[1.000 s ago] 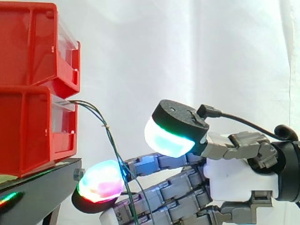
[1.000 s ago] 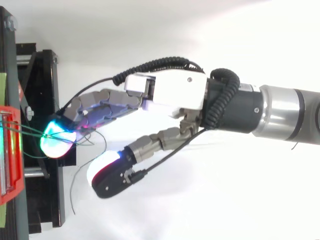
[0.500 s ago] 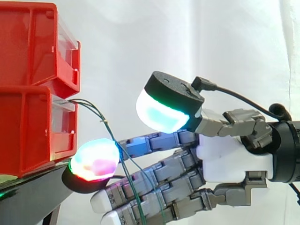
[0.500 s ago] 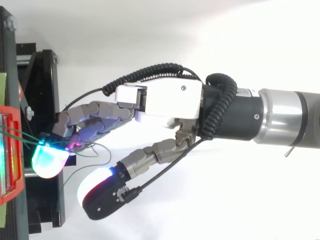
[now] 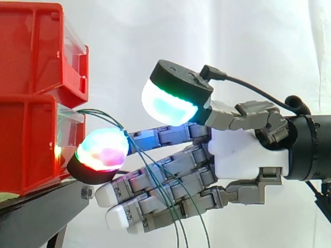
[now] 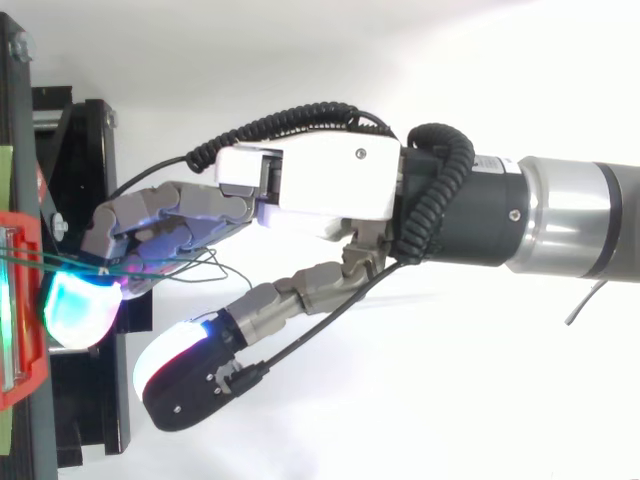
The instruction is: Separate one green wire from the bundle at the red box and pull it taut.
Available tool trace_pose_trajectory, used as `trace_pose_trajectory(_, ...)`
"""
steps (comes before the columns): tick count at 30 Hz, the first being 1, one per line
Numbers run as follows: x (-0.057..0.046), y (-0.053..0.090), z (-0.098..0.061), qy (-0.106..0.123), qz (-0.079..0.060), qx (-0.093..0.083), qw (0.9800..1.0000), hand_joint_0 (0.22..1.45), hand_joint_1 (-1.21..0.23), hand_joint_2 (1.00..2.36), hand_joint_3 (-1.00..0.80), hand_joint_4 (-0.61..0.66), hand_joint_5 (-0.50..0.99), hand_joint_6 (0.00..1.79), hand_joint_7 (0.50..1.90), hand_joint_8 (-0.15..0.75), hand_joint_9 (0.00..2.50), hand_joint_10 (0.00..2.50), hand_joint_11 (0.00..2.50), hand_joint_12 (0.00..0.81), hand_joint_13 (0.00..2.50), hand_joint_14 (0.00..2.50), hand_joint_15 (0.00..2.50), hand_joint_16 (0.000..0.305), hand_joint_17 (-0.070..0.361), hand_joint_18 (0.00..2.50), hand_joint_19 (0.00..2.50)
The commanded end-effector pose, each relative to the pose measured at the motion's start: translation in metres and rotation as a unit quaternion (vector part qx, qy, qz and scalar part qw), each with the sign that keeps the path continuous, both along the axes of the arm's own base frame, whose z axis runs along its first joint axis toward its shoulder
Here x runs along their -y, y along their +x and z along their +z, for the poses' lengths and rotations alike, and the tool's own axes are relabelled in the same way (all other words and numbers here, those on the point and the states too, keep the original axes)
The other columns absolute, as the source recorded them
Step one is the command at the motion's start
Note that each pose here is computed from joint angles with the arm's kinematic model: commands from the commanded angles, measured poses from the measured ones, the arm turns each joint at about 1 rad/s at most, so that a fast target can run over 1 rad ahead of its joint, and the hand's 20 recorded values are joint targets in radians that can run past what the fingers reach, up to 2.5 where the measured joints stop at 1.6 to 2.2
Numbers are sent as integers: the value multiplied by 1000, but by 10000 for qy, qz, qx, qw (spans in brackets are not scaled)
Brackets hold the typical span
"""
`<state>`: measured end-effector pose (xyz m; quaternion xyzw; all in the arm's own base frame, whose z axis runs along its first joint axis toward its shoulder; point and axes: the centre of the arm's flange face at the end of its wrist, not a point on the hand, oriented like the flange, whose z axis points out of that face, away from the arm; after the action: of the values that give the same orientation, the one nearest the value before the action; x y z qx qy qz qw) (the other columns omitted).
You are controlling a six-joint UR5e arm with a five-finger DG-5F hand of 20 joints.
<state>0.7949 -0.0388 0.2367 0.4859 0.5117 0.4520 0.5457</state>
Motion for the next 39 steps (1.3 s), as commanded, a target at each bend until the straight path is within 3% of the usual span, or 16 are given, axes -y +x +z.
trace_pose_trajectory(1,-1,3,-13,-75,16,-18,10000,542,-689,1000,-500,300,-149,503,882,307,658,2,63,362,610,4,152,36,82,363,160)
trace_pose_trajectory(2,-3,6,-27,-70,32,-33,10000,542,-688,1000,-500,295,-152,503,874,305,653,0,69,363,609,6,150,37,82,361,160)
trace_pose_trajectory(5,-6,10,-38,-38,47,29,10000,539,-686,1000,-500,295,-153,503,867,306,648,2,66,365,604,5,146,37,83,356,159)
trace_pose_trajectory(8,-6,11,-38,-19,39,53,10000,537,-685,1000,-500,297,-154,503,869,305,645,2,69,367,603,5,149,37,84,353,171)
trace_pose_trajectory(14,0,13,-28,-10,9,9,10000,539,-661,1000,-500,295,-154,503,866,303,645,2,58,366,598,4,152,38,84,352,171)
trace_pose_trajectory(17,0,13,-22,15,55,-133,9999,537,-652,1000,-500,298,-151,503,887,307,644,2,64,368,598,4,148,38,85,351,171)
trace_pose_trajectory(23,-1,14,-13,73,68,-212,9997,538,-661,1000,-500,302,-142,503,1005,309,647,2,77,369,600,4,146,38,85,349,176)
trace_pose_trajectory(28,5,14,-10,71,45,-235,9997,544,-671,1000,-500,277,-142,503,1088,308,646,2,79,370,605,4,150,38,85,354,181)
trace_pose_trajectory(36,12,13,-1,64,82,-327,9994,545,-675,1000,-500,265,-142,503,1102,305,643,0,73,372,605,5,153,38,86,356,177)
trace_pose_trajectory(39,19,11,1,44,51,-457,9989,544,-677,1000,-500,268,-143,503,1101,306,642,2,83,372,605,4,159,38,86,356,181)
